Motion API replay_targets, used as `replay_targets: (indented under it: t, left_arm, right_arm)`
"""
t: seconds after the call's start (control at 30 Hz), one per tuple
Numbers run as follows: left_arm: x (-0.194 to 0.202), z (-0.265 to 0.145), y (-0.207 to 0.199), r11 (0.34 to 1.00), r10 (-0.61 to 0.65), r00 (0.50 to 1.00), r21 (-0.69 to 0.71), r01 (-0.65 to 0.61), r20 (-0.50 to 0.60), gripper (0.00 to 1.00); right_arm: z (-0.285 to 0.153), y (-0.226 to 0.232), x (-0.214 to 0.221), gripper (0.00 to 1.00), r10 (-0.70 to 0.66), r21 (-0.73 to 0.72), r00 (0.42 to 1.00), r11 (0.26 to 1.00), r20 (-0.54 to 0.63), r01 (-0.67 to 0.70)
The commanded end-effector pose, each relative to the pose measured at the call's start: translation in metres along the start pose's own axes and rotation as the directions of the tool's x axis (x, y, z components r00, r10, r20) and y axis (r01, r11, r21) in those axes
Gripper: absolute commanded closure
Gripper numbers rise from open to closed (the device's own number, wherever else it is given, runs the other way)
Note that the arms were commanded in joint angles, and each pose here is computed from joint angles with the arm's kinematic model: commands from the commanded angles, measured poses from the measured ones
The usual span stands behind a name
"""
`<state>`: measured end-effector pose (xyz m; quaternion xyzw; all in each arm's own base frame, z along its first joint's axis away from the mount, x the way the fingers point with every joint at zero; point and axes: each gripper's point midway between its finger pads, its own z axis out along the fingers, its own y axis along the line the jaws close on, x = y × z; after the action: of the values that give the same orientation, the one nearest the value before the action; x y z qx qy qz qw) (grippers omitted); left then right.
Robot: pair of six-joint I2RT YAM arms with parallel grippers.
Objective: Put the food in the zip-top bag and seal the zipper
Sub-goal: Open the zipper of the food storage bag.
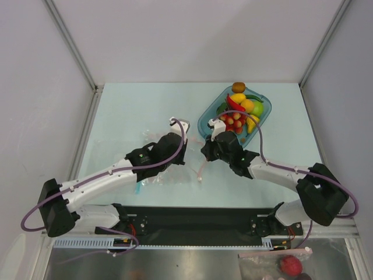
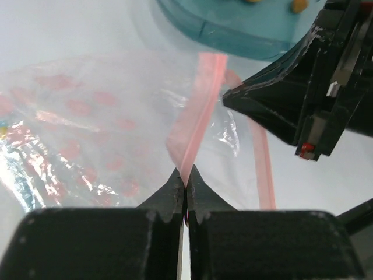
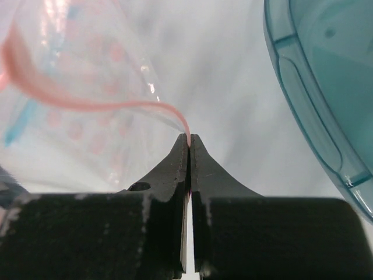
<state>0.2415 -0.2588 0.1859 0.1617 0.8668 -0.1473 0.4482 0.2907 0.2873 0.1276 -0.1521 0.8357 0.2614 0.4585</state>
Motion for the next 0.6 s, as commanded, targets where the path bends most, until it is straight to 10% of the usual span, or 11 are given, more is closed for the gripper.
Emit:
replay_targets:
  t: [0.0, 0.4, 0.57]
  left_arm:
    - [-0.01, -0.011, 0.017, 0.996, 0.02, 1.0, -0.088, -0.019, 0.013, 0.97]
    - [0.005, 0.009, 0.016, 0.991, 0.051, 0.997, -0.122, -0.056, -0.049, 0.92]
    - [0.012, 0.021, 0.013, 0.991, 0.055, 0.996, -0.119, -0.063, -0.064, 0.64]
  right_arm:
    - [0.01, -0.001, -0.017, 1.0, 0.062, -0.004, 0.998, 0.998, 0.027, -0.062]
    - [-0.009, -0.036, -0.031, 0.99, 0.099, 0.122, 0.989, 0.986, 0.11, -0.112]
    - [-0.016, -0.022, -0.037, 1.0, 0.123, 0.038, 0.983, 0.991, 0.138, -0.129]
